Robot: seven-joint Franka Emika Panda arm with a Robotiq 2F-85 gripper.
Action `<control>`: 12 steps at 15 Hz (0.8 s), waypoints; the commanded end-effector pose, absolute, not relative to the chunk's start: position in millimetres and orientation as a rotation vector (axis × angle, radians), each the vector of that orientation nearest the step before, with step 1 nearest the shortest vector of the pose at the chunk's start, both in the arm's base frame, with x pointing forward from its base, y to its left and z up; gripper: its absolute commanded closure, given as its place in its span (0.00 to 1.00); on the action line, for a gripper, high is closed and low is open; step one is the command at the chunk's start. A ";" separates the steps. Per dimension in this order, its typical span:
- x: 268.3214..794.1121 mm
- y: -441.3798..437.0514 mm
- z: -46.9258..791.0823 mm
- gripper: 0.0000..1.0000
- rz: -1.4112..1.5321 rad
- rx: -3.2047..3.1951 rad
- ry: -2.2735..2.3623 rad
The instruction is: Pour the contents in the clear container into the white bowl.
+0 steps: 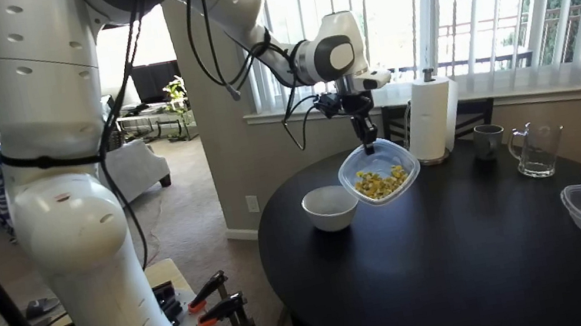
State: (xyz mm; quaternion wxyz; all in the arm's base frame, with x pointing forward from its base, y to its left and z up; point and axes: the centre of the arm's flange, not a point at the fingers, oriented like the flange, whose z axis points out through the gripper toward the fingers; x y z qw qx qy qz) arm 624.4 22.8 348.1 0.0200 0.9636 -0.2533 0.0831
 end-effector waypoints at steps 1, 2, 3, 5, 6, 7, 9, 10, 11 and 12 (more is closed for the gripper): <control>596.4 47.2 361.2 0.95 0.181 3.054 -0.680; 593.2 54.3 362.4 0.95 0.153 3.094 -0.633; 589.4 61.4 363.5 0.95 0.129 3.146 -0.580; 581.4 72.6 366.9 0.95 0.108 3.251 -0.461; 579.7 76.6 367.4 0.95 0.107 3.300 -0.402; 576.3 77.2 369.3 0.95 0.107 3.346 -0.342; 575.2 72.3 371.4 0.95 0.104 3.444 -0.234; 576.1 67.1 371.7 0.95 0.099 3.493 -0.188; 575.6 59.7 373.1 0.95 0.097 3.539 -0.135; 576.4 54.4 372.2 0.95 0.092 3.582 -0.078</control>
